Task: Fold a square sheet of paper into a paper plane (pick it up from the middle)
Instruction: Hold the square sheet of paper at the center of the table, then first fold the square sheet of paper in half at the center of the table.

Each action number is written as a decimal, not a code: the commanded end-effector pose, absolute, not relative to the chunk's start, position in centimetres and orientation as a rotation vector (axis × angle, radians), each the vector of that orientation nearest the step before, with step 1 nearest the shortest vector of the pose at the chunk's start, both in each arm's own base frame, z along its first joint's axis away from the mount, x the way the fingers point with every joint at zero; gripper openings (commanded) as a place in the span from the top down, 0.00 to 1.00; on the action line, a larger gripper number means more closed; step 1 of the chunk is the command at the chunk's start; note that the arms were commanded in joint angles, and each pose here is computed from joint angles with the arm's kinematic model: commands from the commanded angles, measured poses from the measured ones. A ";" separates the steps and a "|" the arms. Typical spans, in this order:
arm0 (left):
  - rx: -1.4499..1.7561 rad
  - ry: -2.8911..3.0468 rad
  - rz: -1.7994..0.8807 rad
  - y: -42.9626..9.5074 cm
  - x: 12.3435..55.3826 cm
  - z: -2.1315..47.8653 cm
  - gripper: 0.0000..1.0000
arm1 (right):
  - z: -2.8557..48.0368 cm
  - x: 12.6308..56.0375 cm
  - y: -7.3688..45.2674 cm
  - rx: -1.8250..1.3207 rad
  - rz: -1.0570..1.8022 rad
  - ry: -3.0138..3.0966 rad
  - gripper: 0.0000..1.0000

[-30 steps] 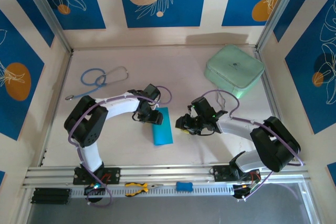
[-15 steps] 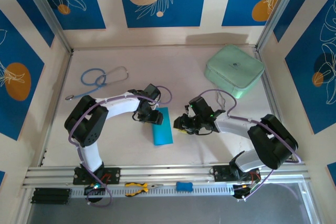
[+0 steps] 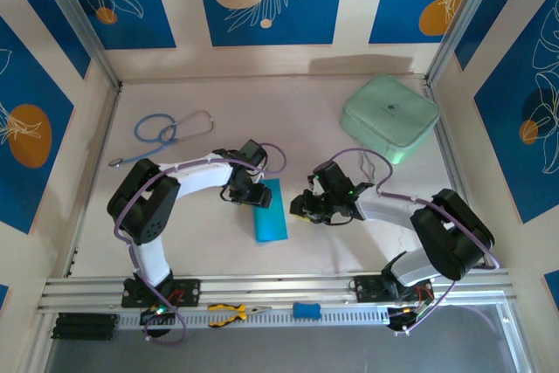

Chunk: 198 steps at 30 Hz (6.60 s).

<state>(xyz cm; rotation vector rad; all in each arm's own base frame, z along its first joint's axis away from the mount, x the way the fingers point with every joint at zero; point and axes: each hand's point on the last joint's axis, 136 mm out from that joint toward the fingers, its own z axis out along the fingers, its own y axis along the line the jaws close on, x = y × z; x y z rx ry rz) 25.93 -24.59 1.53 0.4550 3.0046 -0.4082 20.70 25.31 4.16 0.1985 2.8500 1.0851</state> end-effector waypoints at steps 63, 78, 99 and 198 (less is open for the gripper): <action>0.348 3.087 -0.116 -20.1 25.4 -3.2 0.43 | 4.8 20.7 26.0 0.175 1.137 2.838 0.68; 0.390 3.075 -0.165 -20.7 25.4 -3.0 0.47 | 4.5 20.9 27.2 0.111 1.112 2.851 0.86; 0.337 3.018 -0.263 -21.7 26.0 0.5 0.38 | 4.8 20.8 26.6 0.134 1.108 2.840 0.85; 0.176 2.883 -0.332 -20.4 27.4 4.5 0.32 | -2.4 21.3 28.0 0.004 0.910 3.034 1.00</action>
